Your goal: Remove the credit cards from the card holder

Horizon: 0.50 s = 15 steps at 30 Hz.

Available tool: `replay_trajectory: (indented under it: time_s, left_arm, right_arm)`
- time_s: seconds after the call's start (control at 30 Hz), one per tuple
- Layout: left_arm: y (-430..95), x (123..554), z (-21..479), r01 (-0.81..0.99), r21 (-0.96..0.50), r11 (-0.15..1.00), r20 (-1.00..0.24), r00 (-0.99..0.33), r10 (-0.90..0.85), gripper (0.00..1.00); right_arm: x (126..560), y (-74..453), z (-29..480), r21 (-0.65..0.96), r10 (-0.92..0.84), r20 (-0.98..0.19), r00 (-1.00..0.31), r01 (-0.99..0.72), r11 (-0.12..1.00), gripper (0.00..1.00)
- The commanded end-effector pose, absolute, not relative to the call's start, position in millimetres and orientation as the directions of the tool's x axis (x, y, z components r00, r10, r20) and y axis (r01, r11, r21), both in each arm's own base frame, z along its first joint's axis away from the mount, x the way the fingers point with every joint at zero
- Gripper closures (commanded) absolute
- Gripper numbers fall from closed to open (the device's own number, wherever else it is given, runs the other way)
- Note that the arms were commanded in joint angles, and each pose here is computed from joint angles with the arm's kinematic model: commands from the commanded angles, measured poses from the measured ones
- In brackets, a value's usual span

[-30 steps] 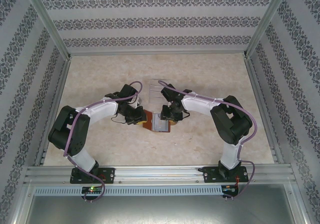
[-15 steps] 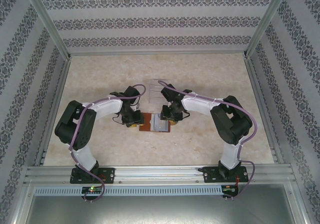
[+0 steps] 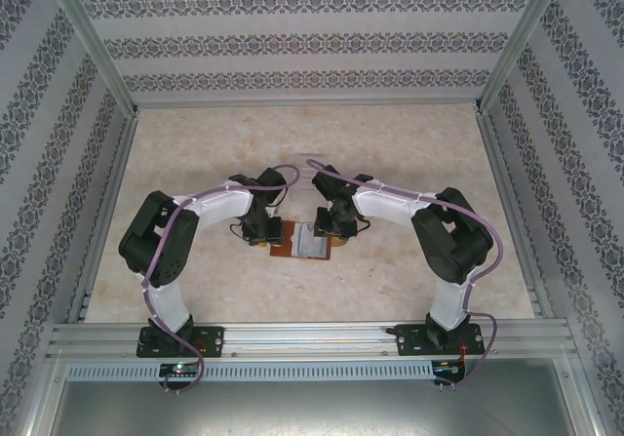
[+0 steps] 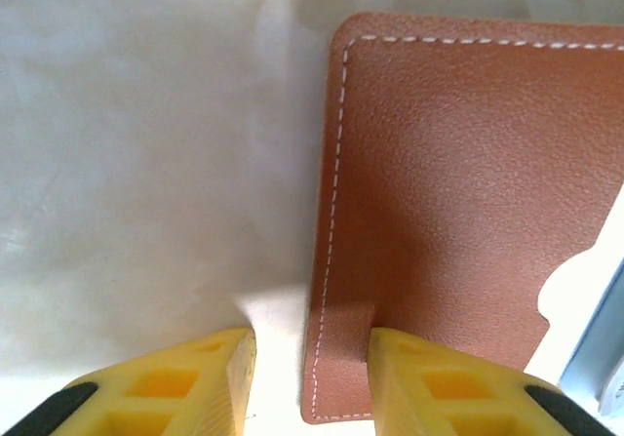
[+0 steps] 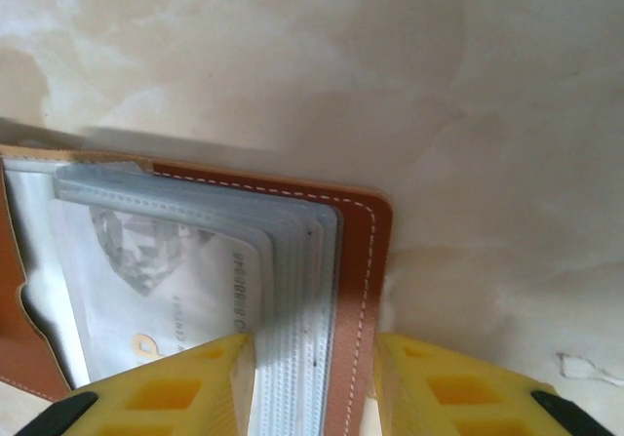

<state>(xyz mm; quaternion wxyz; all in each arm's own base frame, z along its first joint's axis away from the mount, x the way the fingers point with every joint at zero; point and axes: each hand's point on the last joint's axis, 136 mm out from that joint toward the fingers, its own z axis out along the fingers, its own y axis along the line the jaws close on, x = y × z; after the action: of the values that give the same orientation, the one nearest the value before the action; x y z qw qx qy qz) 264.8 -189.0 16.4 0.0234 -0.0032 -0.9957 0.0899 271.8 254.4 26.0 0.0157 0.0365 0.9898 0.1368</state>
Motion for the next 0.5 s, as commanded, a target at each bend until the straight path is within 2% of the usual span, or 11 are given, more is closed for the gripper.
replay_trajectory:
  time_s: [0.0,0.23,0.47]
  left_arm:
    - [-166.5,242.1,0.7,0.021,-0.05,0.999,0.133,-0.991,0.027,0.65]
    - [-170.7,233.3,0.6,0.005,-0.066,0.998,0.154,-0.988,0.015,0.66]
    - [-177.5,235.3,11.4,-0.021,-0.109,0.994,0.124,-0.992,-0.007,0.67]
  right_arm:
    - [267.3,250.5,35.2,0.252,0.089,-0.03,-0.996,0.079,0.965,0.62]
    - [263.6,252.4,28.1,0.262,0.091,-0.009,-0.996,0.086,0.961,0.62]
    - [261.6,256.9,14.9,0.275,0.088,0.017,-0.996,0.09,0.957,0.63]
